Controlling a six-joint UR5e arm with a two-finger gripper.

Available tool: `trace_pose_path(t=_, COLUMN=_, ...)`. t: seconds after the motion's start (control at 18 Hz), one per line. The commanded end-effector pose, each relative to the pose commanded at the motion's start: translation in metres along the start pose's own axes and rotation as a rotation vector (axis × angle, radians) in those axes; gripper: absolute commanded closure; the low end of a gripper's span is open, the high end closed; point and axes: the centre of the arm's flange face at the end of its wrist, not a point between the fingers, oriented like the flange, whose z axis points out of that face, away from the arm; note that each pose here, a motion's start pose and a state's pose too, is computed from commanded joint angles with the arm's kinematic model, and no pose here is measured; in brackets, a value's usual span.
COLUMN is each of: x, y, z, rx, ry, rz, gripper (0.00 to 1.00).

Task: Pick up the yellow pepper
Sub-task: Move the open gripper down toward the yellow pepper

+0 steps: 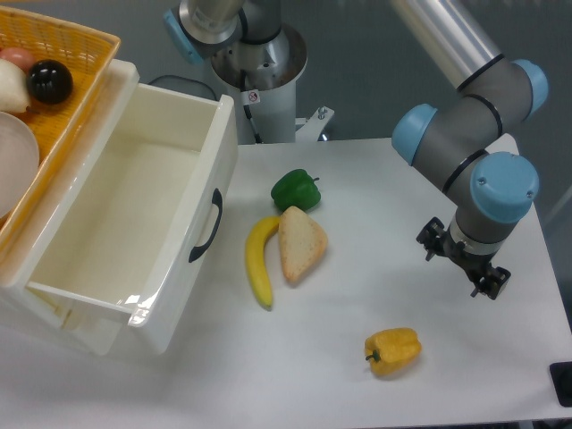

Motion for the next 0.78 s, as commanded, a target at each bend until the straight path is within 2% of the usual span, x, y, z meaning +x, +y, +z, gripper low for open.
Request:
trace_pose_path(t=0.33, x=0.008, y=-0.004, z=0.010, rx=0.007, ry=0.007, rz=0.005, gripper=0.00)
trace_pose_path(t=0.39, x=0.012, y=-0.005, z=0.020, rx=0.015, ry=-0.004, rz=0.006, gripper=0.00)
trace_pose_path(t=0.5, x=0.019, y=-0.008, z=0.039, rx=0.069, ry=-0.071, rz=-0.003, gripper=0.00)
trace_pose_path(t=0.78, x=0.005, y=-0.012, z=0.035, rx=0.079, ry=-0.111, rz=-0.019, gripper=0.00)
